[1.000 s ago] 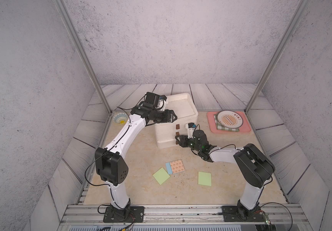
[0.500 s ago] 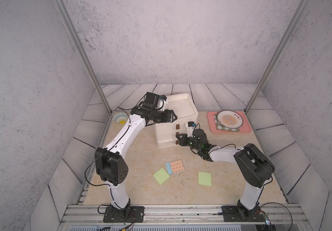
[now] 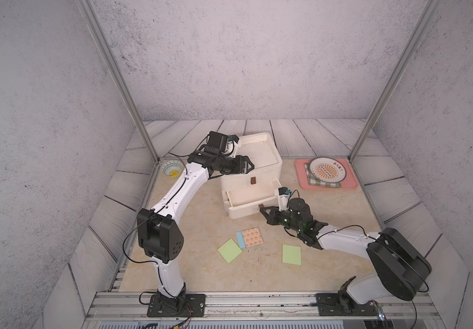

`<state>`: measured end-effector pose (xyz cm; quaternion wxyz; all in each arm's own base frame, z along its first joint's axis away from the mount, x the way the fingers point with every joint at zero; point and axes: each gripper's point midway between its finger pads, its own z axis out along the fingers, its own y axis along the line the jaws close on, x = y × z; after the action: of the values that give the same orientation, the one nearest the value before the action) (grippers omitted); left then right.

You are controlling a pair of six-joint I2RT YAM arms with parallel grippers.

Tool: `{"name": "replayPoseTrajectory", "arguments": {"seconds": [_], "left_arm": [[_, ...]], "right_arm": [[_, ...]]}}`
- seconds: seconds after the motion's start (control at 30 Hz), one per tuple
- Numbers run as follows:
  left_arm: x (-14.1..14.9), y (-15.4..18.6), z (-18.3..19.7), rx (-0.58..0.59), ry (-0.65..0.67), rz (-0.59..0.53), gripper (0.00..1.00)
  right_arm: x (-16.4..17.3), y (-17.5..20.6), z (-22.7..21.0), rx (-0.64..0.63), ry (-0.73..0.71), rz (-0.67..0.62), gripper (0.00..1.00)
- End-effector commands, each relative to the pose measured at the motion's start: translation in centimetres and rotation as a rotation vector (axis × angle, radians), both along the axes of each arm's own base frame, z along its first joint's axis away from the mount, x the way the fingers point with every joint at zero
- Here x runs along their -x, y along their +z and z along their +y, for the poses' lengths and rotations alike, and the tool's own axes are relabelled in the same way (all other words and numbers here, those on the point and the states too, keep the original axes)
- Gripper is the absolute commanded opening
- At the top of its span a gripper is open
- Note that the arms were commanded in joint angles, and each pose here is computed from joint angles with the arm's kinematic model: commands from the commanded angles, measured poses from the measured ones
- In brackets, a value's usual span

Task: Please put the sticky notes in the drawer by color
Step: Open the drawer in the storage box, then pick up the sticky notes from the center of the board.

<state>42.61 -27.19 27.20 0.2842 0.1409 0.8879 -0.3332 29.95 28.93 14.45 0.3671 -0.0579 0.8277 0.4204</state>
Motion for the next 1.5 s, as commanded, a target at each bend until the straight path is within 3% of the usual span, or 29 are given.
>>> {"name": "replayPoseTrajectory", "arguments": {"seconds": [0.0,0.2,0.33,0.43,0.63,0.87,1.07,1.13,1.47], "left_arm": [[2.1,-7.9,1.5,-0.128,0.033,0.272,0.72],[2.0,-8.0,1.4,-0.125,0.033,0.279,0.72],[2.0,-7.2,1.3,-0.111,0.032,0.272,0.72],[2.2,-6.1,1.4,-0.106,0.031,0.253,0.72],[3.5,-2.1,2.5,-0.102,0.04,0.162,0.72],[6.7,1.0,7.2,-0.138,0.141,0.025,0.74],[10.8,-2.1,11.3,-0.082,0.286,-0.031,0.75],[12.5,-3.9,11.9,-0.056,0.301,-0.019,0.75],[18.3,-8.2,13.1,0.028,0.33,0.044,0.75]], "right_arm": [[2.1,1.0,-1.6,0.01,-0.021,0.013,0.0],[4.7,0.4,-3.4,0.055,-0.026,0.046,0.05],[5.3,0.5,-4.2,0.091,-0.025,0.042,0.37],[5.5,1.6,-4.6,0.114,-0.022,0.029,0.48],[7.1,1.8,-7.5,0.231,-0.056,0.049,0.52],[11.2,-4.3,-12.6,0.41,-0.112,0.229,0.55],[13.4,-7.5,-14.8,0.508,-0.152,0.377,0.74],[13.6,-8.1,-15.1,0.551,-0.151,0.405,0.95],[13.5,-10.2,-14.2,0.739,-0.1,0.476,0.99]]}}
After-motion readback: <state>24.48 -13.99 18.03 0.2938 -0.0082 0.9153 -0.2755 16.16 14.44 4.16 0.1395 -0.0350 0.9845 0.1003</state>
